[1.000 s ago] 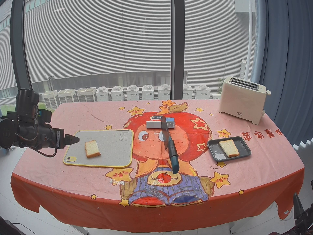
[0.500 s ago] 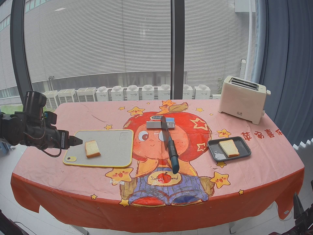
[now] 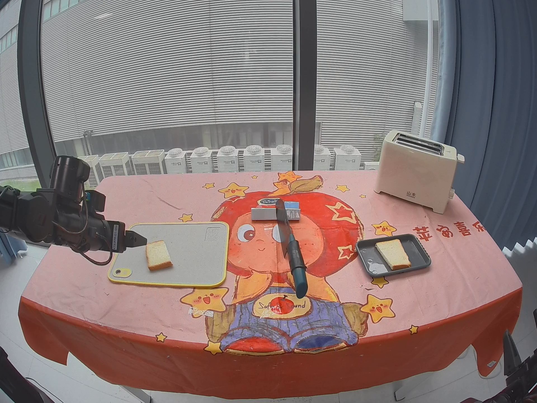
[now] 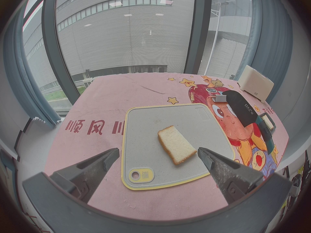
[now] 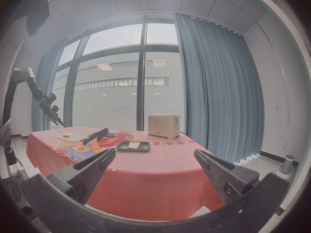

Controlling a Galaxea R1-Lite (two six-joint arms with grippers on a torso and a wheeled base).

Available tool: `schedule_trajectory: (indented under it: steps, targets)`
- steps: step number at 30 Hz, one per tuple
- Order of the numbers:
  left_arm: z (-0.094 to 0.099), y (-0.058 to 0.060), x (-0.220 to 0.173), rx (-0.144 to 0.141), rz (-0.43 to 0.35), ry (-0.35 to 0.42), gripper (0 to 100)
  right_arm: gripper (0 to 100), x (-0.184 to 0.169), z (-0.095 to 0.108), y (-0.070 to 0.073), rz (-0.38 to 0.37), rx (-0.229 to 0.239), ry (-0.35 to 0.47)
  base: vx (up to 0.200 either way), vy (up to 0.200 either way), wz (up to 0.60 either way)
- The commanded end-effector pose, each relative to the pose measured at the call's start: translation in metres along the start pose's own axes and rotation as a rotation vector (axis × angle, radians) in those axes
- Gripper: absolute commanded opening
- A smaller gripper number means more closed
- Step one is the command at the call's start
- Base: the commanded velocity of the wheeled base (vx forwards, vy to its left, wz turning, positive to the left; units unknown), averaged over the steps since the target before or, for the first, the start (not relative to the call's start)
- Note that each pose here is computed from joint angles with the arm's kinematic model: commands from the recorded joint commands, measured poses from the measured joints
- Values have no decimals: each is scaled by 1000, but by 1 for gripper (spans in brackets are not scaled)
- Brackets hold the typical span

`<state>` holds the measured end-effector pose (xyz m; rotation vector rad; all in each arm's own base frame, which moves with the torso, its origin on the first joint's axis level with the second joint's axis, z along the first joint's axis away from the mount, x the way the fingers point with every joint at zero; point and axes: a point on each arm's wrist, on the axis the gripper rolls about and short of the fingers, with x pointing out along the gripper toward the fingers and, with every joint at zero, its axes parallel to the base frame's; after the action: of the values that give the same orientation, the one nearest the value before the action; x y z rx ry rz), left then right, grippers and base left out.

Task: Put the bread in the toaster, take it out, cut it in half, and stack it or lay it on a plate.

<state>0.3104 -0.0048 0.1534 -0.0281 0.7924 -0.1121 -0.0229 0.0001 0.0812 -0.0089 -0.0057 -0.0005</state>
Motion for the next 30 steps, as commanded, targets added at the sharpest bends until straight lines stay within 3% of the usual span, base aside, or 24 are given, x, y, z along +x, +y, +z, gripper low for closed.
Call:
schedule_trajectory:
  steps: [1, 24, 30]
  targets:
    - [2, 1, 9, -2, 0, 12, 100, 100, 0, -5, 0, 0, 0, 3, 0, 0, 0]
    - [1, 7, 52, -11, 15, 83, 100, 100, 0, -5, 0, 0, 0, 3, 0, 0, 0]
    - [0, 13, 61, -23, 29, 99, 100, 100, 0, -5, 0, 0, 0, 3, 0, 0, 0]
